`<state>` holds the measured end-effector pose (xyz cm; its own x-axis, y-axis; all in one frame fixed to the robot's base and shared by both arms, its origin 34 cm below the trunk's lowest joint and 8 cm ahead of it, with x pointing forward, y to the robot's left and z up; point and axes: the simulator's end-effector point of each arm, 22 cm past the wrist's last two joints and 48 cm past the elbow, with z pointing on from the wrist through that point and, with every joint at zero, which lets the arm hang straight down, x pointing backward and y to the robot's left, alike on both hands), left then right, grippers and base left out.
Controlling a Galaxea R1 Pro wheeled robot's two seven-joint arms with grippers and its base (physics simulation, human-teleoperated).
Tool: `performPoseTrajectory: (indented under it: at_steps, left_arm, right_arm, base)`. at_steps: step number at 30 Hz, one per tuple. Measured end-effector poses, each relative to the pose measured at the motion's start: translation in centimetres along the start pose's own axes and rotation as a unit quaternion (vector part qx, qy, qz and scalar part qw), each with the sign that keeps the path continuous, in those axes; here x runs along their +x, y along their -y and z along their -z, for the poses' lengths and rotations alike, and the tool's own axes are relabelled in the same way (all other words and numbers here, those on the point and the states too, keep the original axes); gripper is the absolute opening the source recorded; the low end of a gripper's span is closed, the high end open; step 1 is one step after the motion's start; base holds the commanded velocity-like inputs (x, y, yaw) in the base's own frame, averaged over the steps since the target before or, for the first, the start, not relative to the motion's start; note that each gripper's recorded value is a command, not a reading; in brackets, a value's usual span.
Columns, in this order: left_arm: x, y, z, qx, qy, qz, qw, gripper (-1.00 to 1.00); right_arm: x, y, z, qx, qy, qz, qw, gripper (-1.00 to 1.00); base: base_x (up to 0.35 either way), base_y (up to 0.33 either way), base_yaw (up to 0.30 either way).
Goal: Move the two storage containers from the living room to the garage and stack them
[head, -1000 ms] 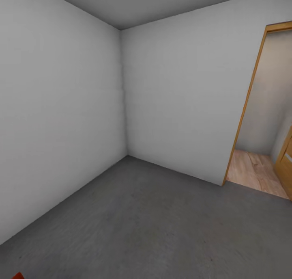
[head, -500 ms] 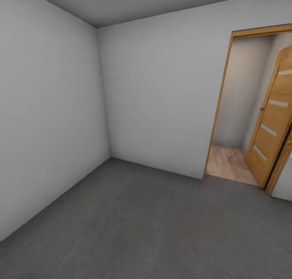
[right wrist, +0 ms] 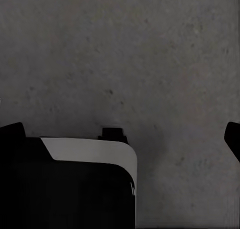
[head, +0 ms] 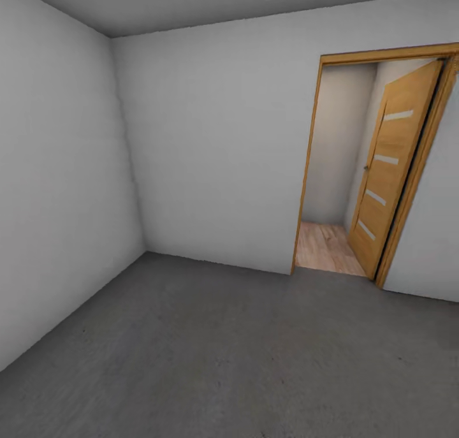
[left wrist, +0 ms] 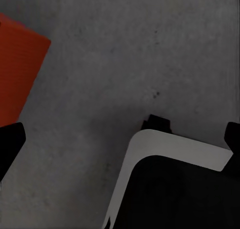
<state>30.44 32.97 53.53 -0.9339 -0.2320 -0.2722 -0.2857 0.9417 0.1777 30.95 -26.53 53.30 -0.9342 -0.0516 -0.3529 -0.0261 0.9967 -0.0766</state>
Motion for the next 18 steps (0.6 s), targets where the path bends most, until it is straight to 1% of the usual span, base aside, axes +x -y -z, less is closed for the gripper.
performPoseTrajectory:
  at_steps: [6,18]
  left_arm:
    - [-0.01,-0.08,-0.01,0.0,0.0,-0.001,1.0,1.0]
    - [-0.06,-0.05,-0.01,0.0,0.0,0.0,1.0,1.0]
  right_arm:
    - [0.0,-0.76,0.02,-0.014,0.0,-0.001,0.9999,1.0]
    - [0.0,-0.83,0.02,-0.016,0.0,-0.001,0.9999,1.0]
  base:
    - [0.0,0.0,-0.297]
    - [0.0,0.0,-0.297]
